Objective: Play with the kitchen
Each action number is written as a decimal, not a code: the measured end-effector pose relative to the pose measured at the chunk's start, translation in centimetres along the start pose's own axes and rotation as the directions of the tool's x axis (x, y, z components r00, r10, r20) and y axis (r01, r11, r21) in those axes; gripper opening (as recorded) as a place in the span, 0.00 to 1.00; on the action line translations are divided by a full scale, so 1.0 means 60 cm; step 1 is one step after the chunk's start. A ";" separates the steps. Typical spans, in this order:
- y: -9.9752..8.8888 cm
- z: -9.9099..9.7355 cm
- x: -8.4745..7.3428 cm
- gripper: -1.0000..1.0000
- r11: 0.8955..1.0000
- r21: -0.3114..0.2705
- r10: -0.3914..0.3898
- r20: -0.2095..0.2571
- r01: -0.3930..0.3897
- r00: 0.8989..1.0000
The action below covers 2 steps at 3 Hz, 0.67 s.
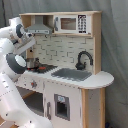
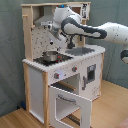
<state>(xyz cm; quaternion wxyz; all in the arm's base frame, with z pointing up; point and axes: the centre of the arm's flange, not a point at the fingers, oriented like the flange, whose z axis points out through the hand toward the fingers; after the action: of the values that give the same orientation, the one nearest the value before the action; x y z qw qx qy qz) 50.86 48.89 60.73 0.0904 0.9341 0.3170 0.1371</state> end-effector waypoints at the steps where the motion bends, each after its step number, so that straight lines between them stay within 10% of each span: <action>1: -0.030 -0.032 -0.006 1.00 0.994 -0.096 -0.044 -0.003 0.044 0.999; 2: -0.064 -0.053 -0.016 1.00 0.976 -0.204 -0.083 0.009 0.083 0.997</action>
<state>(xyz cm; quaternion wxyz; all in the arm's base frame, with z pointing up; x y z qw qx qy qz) 46.95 51.53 62.57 0.1913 0.9059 0.3400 0.1648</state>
